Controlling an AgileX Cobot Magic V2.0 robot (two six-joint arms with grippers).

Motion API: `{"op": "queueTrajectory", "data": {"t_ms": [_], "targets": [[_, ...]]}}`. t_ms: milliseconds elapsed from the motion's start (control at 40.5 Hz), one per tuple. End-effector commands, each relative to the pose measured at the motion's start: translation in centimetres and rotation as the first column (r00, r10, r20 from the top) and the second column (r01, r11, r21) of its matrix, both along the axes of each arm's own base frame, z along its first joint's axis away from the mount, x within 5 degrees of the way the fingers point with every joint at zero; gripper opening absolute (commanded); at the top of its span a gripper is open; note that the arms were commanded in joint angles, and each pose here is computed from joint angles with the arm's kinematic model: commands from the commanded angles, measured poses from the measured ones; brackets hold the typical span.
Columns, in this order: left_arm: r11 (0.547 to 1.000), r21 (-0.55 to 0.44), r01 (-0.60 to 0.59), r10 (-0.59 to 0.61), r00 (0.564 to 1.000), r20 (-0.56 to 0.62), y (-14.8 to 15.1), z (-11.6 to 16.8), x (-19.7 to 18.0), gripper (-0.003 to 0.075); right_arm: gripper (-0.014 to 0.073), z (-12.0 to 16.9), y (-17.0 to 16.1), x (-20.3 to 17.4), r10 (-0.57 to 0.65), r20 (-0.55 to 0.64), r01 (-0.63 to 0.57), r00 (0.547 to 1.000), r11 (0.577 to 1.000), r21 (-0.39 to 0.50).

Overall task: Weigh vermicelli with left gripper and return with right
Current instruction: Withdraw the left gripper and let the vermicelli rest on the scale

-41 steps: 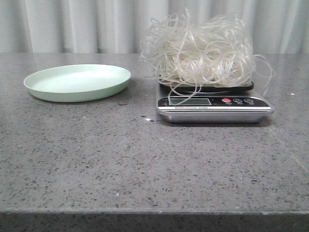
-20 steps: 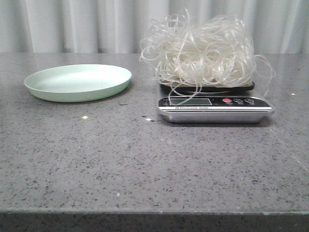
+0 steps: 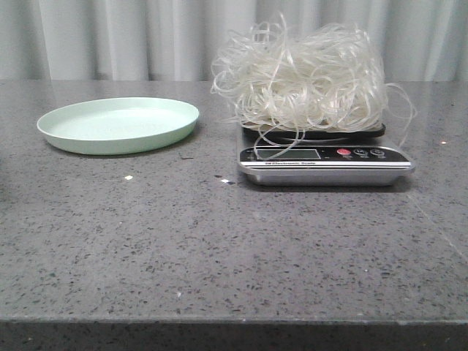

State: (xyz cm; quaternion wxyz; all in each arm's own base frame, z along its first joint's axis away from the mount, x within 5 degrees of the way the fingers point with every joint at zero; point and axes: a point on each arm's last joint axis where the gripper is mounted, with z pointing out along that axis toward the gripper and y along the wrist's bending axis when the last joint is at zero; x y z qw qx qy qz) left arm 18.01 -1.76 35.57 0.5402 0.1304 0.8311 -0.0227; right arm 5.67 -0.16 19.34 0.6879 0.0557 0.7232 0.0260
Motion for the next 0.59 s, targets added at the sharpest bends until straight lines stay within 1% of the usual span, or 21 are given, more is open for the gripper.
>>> {"op": "queueTrajectory", "data": {"t_ms": [0,123,321,395,469,567], "targets": [[0.998,-0.025,-0.060,0.063,0.986,0.154,0.5,0.4,-1.1,0.0139,0.0151,1.1,-0.1,-0.2,-0.019,0.106,0.020,0.994,1.000,-0.006],[0.994,-0.036,-0.105,0.110,0.963,0.245,0.9,-1.3,-3.0,0.0140,0.0151,1.1,-0.1,-0.2,-0.019,0.106,0.020,0.994,1.000,-0.006],[0.984,-0.068,-0.165,0.178,0.882,0.436,1.6,-2.9,-6.7,0.0140,0.0151,1.2,-0.2,-0.2,-0.021,0.119,0.022,0.993,1.000,-0.006],[0.982,-0.077,-0.174,0.190,0.859,0.476,1.7,-3.6,-7.7,0.0139,0.0151,1.2,-0.2,-0.2,-0.021,0.122,0.022,0.992,1.000,-0.006],[0.981,-0.080,-0.178,0.194,0.851,0.488,1.8,-4.3,-8.3,0.0139,0.0151,1.3,-0.2,-0.2,-0.022,0.126,0.023,0.992,1.000,-0.007],[0.981,-0.077,-0.180,0.195,0.856,0.478,1.8,-5.0,-8.4,0.0137,0.0151,1.4,-0.2,-0.2,-0.024,0.140,0.025,0.990,1.000,-0.007]]}}
